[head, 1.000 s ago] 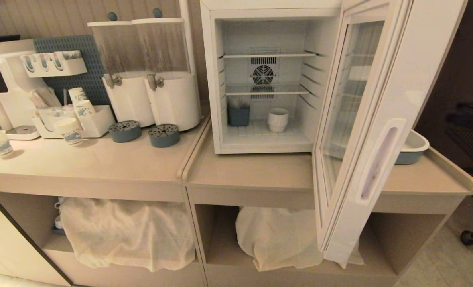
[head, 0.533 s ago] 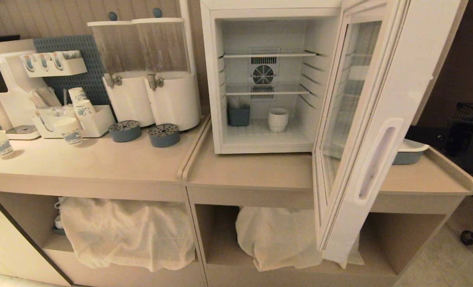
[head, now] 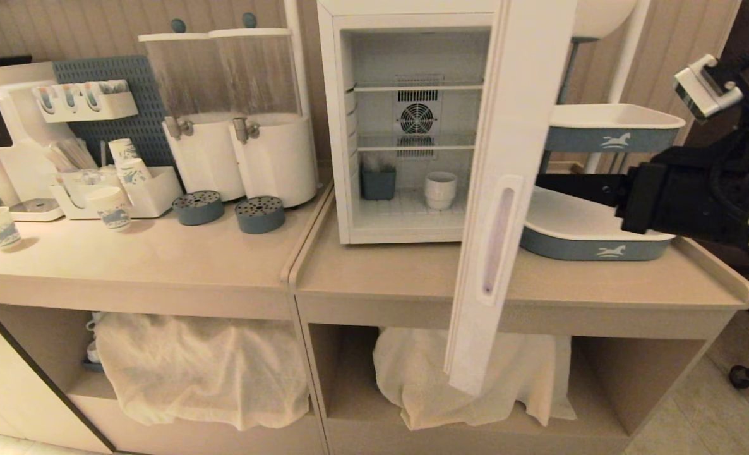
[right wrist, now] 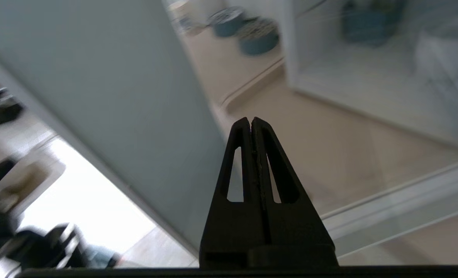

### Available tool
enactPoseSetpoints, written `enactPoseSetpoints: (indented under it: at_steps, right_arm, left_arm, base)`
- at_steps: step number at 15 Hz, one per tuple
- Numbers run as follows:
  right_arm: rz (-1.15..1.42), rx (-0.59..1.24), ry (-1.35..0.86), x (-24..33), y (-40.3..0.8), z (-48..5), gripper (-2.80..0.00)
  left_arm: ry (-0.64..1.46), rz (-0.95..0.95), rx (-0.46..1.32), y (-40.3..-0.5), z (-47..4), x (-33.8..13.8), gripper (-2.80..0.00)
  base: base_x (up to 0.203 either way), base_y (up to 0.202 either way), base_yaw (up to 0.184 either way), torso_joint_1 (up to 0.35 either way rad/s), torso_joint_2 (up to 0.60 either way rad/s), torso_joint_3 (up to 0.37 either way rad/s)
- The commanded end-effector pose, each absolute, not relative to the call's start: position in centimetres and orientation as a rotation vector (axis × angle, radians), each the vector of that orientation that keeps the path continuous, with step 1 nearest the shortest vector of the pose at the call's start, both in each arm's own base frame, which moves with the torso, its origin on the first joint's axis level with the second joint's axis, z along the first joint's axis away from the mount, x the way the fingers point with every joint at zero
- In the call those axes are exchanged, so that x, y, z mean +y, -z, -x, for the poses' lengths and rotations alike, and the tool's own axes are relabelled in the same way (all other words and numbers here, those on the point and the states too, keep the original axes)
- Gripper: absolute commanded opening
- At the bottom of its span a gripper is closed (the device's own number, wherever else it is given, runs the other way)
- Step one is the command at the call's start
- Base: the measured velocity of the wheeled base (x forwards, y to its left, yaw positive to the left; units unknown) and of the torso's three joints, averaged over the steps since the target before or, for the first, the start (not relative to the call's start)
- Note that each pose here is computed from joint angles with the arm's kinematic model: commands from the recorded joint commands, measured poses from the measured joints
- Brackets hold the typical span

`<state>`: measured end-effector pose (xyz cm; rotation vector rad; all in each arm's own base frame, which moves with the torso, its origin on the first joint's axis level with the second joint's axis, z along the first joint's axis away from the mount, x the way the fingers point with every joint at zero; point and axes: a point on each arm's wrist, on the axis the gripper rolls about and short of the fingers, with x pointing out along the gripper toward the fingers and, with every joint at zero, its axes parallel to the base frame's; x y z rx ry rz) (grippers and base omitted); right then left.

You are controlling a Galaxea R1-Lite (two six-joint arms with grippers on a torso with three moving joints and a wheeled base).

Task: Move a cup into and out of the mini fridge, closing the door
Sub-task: Close the freezer door

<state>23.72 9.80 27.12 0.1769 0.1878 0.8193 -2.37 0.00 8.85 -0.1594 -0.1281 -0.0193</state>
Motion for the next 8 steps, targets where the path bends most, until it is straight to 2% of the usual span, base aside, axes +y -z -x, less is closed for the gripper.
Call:
enactPoseSetpoints:
  at_steps: [1,8]
  right_arm:
    - [-0.170,0.185,-0.732,12.8,-27.3,-25.3,-2.80]
    - [-0.153,0.167,-0.507,21.1,-26.0,-32.2,-2.80]
  left_arm:
    - [0.017,0.161,-0.092,-7.7,2.1,0.0,-2.80]
    - [0.017,0.164,-0.091,-7.7,2.1,0.0,-2.80]
  base:
    - [0.000,0.000,0.000,0.000,0.00,0.000]
    - [0.000,0.000,0.000,0.000,0.00,0.000]
